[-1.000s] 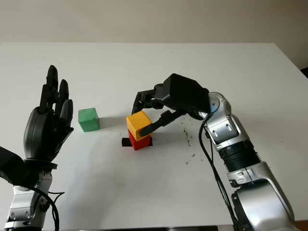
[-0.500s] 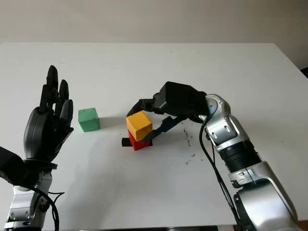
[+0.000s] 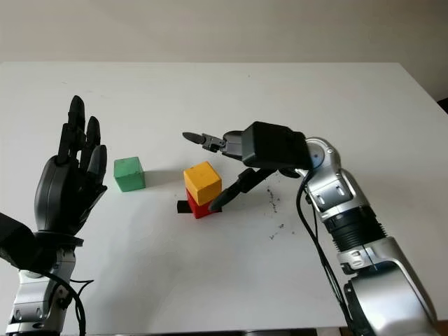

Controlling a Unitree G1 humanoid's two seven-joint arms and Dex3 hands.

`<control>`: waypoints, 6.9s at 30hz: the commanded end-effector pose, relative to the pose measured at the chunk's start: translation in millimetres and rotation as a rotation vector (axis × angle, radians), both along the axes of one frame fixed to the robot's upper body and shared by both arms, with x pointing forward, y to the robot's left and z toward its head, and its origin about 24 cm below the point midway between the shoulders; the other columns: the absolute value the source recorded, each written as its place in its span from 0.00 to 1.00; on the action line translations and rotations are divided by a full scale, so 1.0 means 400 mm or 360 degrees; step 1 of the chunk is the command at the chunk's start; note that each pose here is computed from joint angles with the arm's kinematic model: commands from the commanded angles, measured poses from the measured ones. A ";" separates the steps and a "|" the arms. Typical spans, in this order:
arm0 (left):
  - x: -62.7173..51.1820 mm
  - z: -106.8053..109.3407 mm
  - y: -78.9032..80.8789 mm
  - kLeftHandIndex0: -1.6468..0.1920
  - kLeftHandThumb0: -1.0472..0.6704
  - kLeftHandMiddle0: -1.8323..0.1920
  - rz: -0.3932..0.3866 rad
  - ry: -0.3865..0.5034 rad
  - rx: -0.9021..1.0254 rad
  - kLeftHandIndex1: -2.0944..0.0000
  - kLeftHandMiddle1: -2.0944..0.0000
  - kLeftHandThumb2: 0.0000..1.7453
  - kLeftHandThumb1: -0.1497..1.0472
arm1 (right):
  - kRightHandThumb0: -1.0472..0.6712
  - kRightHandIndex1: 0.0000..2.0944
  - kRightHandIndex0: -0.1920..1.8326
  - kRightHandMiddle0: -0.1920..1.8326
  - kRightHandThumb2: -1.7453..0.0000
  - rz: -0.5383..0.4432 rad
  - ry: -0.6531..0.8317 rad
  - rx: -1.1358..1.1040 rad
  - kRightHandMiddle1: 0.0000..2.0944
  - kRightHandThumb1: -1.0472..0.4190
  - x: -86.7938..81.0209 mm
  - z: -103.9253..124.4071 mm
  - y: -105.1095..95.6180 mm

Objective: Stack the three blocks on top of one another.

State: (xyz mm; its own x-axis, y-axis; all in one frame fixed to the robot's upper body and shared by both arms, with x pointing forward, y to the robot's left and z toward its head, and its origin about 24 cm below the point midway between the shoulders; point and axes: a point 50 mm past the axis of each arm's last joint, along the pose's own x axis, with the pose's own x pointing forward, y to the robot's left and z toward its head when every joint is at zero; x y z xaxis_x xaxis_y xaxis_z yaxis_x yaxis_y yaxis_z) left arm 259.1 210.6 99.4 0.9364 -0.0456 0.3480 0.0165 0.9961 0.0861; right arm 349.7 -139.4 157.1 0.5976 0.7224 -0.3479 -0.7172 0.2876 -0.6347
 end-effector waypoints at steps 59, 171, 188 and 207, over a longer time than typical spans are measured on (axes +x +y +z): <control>0.113 0.258 0.090 0.77 0.12 0.95 0.0312 0.0148 0.2094 0.96 0.97 0.04 0.98 | 0.14 0.00 0.00 0.00 0.57 -0.1201 0.0135 0.1497 0.00 0.00 -0.076 -0.173 -0.078; 0.156 0.119 0.021 0.89 0.39 0.81 0.0180 0.0231 0.2609 0.27 0.97 0.19 1.00 | 0.20 0.00 0.00 0.00 0.64 -0.1268 0.0076 0.1484 0.00 0.00 -0.088 -0.178 -0.101; 0.163 0.174 0.060 0.81 0.39 0.74 -0.0033 0.0094 0.1676 0.33 0.96 0.13 1.00 | 0.20 0.00 0.00 0.00 0.66 -0.1273 0.0109 0.1519 0.00 0.00 -0.091 -0.186 -0.093; 0.162 0.239 0.075 0.70 0.37 0.71 -0.0286 0.0076 0.0867 0.39 0.97 0.08 1.00 | 0.22 0.00 0.00 0.00 0.64 -0.1240 0.0117 0.1498 0.00 0.00 -0.091 -0.190 -0.084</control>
State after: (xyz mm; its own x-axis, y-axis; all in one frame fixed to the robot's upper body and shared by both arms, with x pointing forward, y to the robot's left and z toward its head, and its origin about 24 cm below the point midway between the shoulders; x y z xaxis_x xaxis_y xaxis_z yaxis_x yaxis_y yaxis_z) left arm 323.7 244.5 185.0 0.9248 -0.3545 0.1380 0.2028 0.7664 0.6095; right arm 312.7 -173.4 77.4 0.9853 0.1654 0.0422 -0.1688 0.9811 0.0947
